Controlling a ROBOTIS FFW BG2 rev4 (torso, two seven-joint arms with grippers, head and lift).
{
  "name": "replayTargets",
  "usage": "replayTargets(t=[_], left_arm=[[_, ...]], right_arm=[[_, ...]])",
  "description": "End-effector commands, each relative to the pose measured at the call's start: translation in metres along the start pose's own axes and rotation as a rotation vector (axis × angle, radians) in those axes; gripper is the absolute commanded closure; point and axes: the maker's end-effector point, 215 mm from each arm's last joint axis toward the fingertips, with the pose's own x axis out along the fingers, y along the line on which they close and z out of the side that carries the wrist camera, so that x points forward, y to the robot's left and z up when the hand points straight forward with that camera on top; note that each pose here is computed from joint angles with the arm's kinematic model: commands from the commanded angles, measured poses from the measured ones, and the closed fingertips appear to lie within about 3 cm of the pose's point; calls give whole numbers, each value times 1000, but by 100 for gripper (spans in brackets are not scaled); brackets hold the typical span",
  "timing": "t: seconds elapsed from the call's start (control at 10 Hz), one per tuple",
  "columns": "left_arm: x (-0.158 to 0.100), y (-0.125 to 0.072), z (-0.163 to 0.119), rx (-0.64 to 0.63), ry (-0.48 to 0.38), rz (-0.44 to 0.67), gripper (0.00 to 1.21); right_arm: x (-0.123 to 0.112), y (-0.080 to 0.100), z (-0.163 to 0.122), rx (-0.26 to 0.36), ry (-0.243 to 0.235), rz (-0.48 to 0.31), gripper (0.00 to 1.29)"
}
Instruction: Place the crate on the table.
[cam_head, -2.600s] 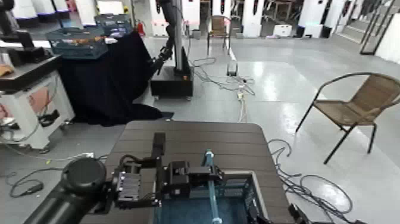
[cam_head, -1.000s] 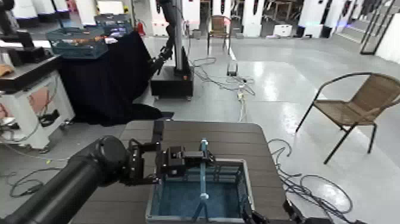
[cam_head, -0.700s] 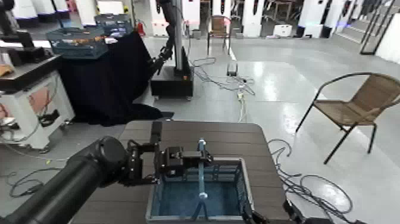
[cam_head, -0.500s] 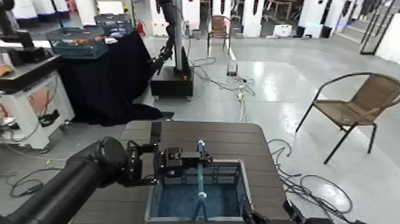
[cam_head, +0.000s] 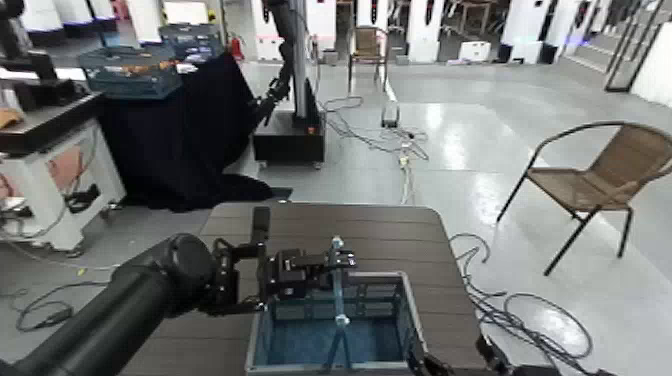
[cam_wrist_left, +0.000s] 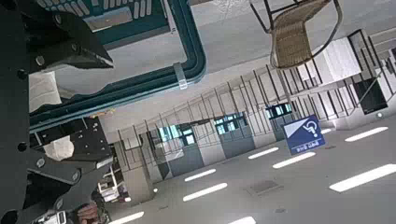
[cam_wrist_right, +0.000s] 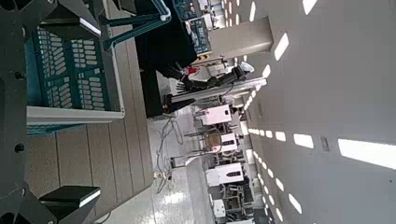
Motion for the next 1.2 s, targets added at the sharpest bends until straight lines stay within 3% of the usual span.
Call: replayTargets(t=[0.1, 0.4, 0.6, 0.9, 1.2], left_arm=[[-3, 4, 3, 2, -15, 5, 0], [-10, 7, 7, 10, -42, 3, 4], [-27, 20, 15, 62, -70, 53, 8], [-55, 17, 26, 157, -158, 95, 8], [-89, 14, 32, 291, -312, 166, 10]], right_arm=[[0, 0, 0, 1, -1, 0, 13], [-1, -2, -1, 0, 1, -3, 13], [-2, -4, -1, 2, 3, -8, 13], [-4, -6, -2, 3, 5, -14, 13], [-5, -8, -3, 8, 8, -18, 13]])
